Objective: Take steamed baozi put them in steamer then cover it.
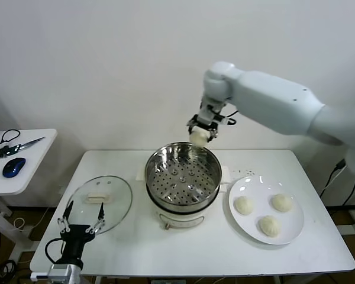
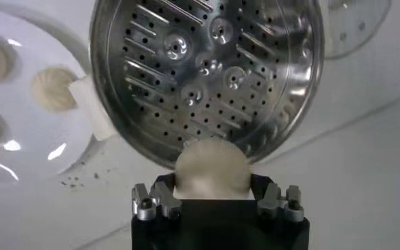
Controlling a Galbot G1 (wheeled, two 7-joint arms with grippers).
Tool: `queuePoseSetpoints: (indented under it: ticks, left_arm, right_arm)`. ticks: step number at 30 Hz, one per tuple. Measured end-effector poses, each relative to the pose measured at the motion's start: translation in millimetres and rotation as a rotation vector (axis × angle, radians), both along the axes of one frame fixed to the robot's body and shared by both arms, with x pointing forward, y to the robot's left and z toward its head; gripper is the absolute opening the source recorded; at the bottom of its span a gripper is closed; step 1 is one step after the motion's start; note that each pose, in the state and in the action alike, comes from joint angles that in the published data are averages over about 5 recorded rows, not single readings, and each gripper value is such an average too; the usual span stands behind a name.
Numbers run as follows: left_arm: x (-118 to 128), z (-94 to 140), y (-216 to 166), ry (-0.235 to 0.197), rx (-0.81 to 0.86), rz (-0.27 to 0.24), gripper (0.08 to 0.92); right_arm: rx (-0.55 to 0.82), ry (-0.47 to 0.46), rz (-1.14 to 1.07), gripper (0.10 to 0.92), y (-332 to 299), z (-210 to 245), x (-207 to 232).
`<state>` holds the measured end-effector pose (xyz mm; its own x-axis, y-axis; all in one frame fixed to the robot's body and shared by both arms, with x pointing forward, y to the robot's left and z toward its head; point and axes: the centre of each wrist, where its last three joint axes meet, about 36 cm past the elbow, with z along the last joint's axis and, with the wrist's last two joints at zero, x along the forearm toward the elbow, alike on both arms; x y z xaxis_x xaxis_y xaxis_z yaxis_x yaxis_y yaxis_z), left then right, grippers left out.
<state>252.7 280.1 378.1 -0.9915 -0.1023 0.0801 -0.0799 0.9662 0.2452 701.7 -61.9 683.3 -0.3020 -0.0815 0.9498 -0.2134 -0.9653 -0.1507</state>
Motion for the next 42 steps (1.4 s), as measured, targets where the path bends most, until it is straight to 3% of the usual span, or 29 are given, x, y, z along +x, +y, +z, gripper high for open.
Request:
queuePoseSetpoints:
  ticks: [19, 25, 34, 42]
  left_arm:
    - [-4, -5, 4, 0.021, 0.013, 0.011, 0.823]
    - [-5, -7, 4, 0.026, 0.009, 0.014, 0.823]
    - [-5, -7, 3, 0.028, 0.002, 0.017, 0.823]
    - [-3, -3, 3, 0.026, 0.006, 0.014, 0.823]
  right_arm:
    - [-0.14, -0.001, 0.16, 0.72, 47, -92, -14]
    - [-0.144, 0.008, 0.168, 0.785, 48, -106, -15]
    - [-0.127, -0.007, 0.191, 0.823, 45, -96, -18]
    - [-0.058, -0.011, 0.148, 0.823, 14, -52, -16]
